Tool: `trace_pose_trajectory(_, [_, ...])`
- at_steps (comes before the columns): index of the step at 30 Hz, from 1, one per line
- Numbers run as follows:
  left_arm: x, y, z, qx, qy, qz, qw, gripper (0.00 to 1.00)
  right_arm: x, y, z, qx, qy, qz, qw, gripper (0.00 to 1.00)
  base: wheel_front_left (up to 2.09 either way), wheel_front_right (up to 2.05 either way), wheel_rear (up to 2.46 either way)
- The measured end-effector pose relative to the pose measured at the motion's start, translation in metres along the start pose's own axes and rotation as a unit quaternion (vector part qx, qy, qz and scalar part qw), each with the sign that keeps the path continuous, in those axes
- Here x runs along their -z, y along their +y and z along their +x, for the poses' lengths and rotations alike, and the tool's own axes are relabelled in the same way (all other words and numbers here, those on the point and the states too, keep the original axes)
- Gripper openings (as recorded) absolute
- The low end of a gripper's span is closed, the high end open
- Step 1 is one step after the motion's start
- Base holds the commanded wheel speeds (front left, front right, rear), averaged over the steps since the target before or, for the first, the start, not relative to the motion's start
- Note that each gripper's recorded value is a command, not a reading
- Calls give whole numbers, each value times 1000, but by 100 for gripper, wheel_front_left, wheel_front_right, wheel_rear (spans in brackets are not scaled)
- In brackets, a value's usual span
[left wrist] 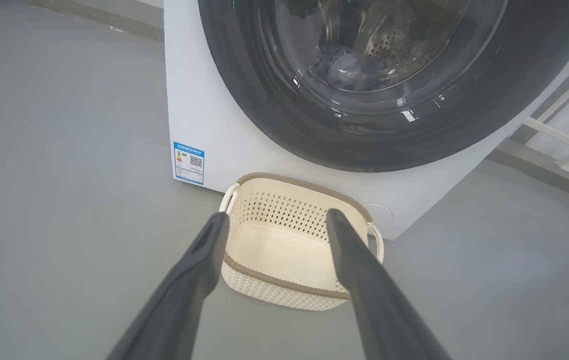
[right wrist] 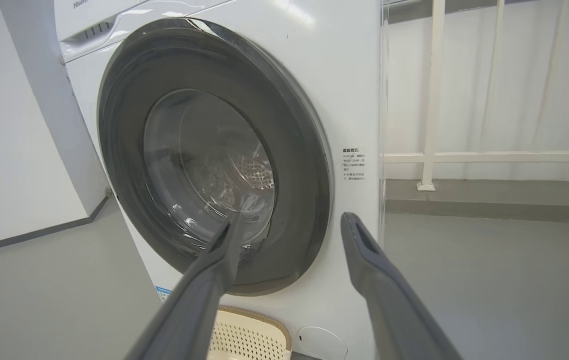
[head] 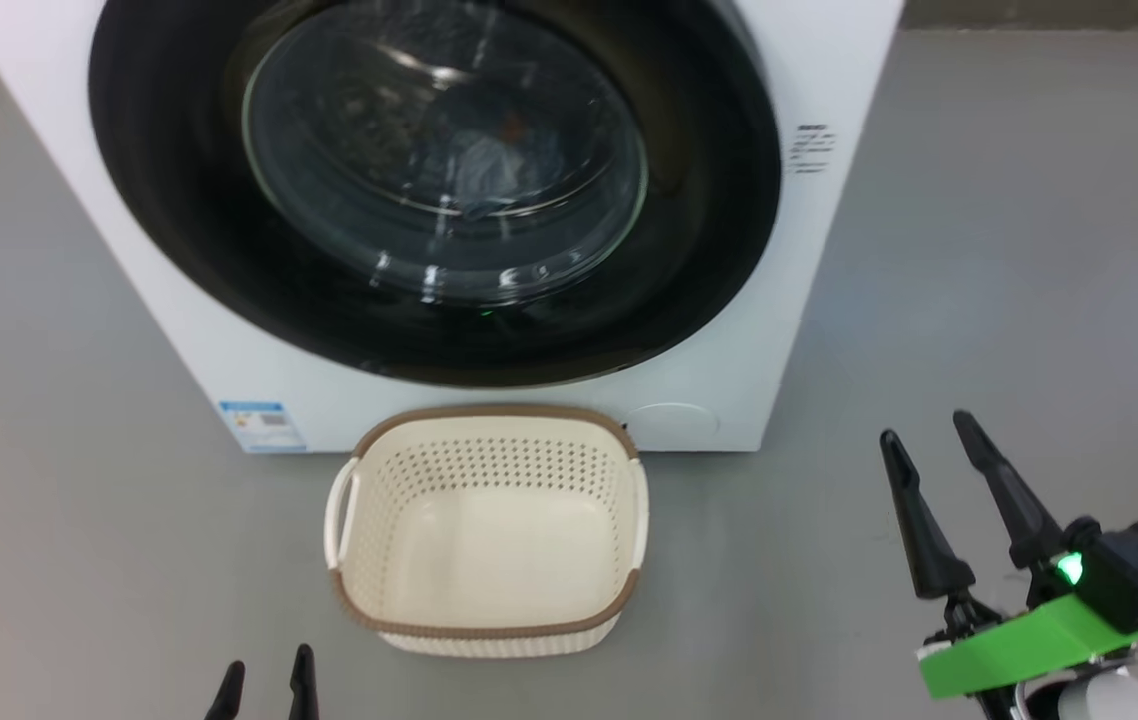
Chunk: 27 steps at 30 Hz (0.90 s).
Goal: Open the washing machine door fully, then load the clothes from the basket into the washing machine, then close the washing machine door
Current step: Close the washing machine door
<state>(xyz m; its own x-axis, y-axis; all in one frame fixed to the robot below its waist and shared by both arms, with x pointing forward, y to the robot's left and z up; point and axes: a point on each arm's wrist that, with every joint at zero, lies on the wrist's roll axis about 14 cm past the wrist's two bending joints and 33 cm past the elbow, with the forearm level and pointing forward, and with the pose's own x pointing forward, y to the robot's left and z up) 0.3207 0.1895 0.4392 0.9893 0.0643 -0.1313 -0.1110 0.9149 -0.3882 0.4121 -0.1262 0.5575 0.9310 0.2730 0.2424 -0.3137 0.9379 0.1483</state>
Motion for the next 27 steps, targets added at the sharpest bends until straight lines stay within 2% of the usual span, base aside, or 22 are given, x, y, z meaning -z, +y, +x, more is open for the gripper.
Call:
trace_pose_trajectory(7, [-1, -19, 2, 33, -2, 5, 999, 100, -12, -23, -39, 59, -9, 0, 998, 100, 0, 0, 0])
trace_pose_trajectory(14, [-7, -22, 3, 41, -12, 12, 999, 100, -7, -37, -72, 105, 2, 6, 994, 100, 0, 0, 0])
trace_pose_trajectory(27, [-3, -23, -3, 46, -7, 15, 999, 100, -5, -48, -98, 150, 2, 17, 989, 100, 0, 0, 0])
